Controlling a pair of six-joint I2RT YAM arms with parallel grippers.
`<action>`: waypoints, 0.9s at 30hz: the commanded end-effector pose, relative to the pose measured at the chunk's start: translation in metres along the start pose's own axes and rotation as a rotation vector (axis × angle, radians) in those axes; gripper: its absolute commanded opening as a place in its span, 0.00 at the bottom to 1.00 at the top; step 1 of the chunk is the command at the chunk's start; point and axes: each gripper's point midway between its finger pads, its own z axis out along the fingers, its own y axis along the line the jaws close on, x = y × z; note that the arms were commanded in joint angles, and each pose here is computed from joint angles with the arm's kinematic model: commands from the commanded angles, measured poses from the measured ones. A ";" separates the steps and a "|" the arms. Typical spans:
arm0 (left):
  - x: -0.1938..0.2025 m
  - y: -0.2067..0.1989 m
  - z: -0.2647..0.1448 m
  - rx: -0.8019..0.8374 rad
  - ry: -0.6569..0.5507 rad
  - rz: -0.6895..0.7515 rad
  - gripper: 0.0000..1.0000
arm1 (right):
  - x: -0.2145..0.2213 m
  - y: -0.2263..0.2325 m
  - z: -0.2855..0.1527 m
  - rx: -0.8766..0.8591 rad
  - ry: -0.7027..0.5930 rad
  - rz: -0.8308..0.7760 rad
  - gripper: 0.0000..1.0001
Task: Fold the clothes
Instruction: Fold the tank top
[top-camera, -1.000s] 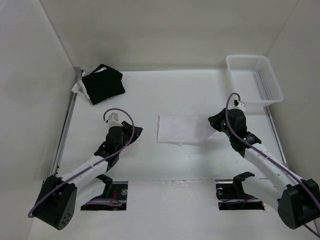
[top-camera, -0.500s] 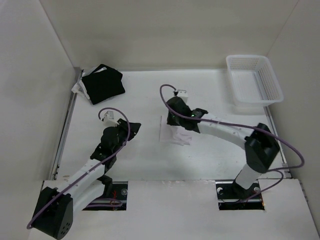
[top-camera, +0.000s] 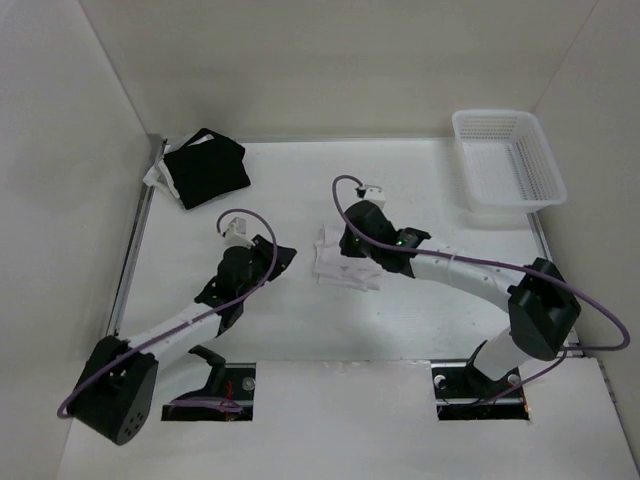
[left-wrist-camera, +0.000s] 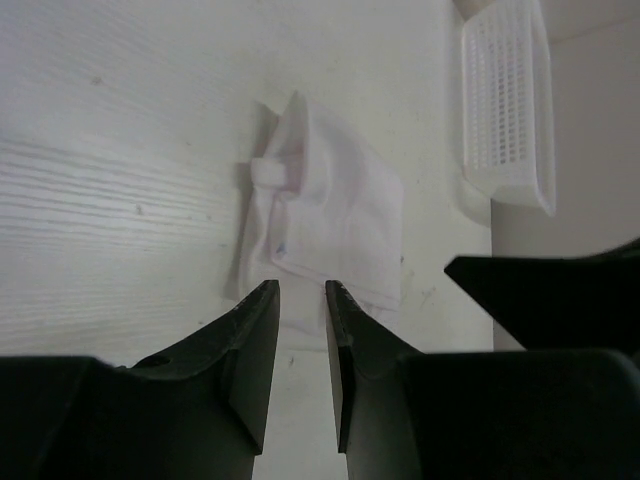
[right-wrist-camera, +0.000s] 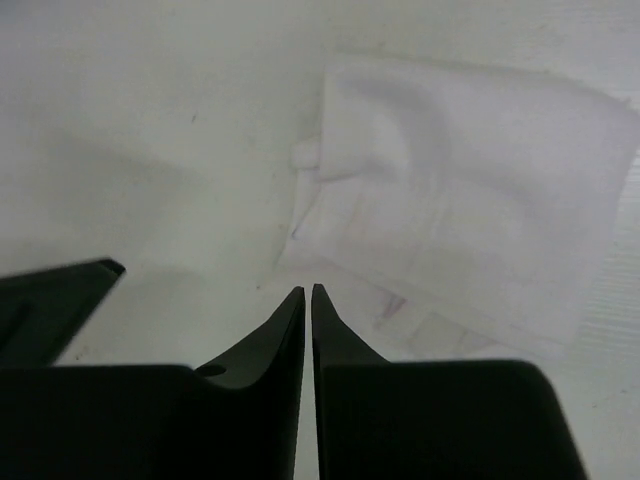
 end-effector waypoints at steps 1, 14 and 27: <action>-0.001 -0.064 0.017 0.155 -0.019 0.026 0.24 | -0.015 -0.011 0.016 -0.077 -0.030 0.071 0.05; 0.047 -0.025 0.078 -0.066 0.007 0.212 0.22 | 0.030 -0.040 0.019 -0.117 -0.006 0.104 0.12; 0.060 -0.009 0.100 -0.136 0.008 0.293 0.15 | 0.049 -0.058 0.004 -0.132 -0.016 0.125 0.16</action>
